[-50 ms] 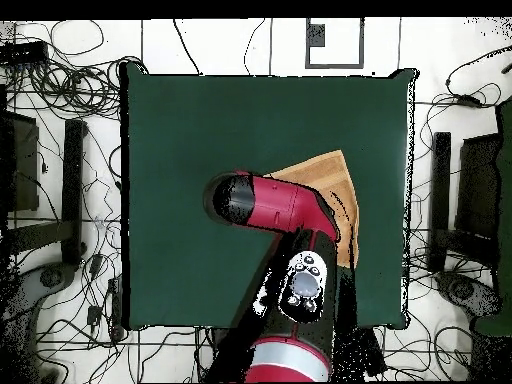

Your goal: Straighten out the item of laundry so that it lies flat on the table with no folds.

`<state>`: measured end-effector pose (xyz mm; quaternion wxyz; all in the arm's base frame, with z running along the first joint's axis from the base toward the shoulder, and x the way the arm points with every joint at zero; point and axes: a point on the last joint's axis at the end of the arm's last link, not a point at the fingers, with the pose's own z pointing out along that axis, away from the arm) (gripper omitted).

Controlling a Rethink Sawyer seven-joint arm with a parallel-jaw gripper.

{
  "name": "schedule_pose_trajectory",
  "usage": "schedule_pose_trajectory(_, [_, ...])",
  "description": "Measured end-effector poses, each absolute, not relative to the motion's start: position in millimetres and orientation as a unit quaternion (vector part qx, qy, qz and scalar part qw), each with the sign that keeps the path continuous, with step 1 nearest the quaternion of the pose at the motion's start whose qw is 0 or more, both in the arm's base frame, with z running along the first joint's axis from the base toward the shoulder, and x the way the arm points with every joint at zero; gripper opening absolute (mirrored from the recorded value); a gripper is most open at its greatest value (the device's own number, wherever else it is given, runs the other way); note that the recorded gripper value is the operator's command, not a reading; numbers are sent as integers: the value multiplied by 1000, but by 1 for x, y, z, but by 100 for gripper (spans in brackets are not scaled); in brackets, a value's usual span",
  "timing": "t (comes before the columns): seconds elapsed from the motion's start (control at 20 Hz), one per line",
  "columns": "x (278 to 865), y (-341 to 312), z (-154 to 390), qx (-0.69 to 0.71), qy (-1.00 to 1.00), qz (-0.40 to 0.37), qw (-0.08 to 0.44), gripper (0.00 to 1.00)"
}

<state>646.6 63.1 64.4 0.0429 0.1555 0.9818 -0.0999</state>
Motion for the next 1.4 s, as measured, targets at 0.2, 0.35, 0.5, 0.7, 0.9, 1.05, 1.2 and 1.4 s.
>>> schedule_pose_trajectory(0.2, [640,65,65,150,981,-114,37,100])
schedule_pose_trajectory(0.35, [637,66,65,146,981,-121,34,100])
schedule_pose_trajectory(0.5, [631,67,63,138,980,-137,30,100])
schedule_pose_trajectory(0.7, [625,72,62,130,979,-152,26,100])
schedule_pose_trajectory(0.9, [621,67,58,129,977,-165,23,100])
schedule_pose_trajectory(1.05, [621,58,56,134,975,-175,21,100])
schedule_pose_trajectory(1.2, [620,44,53,140,972,-189,19,100])
schedule_pose_trajectory(1.4, [619,30,48,146,968,-204,16,100])
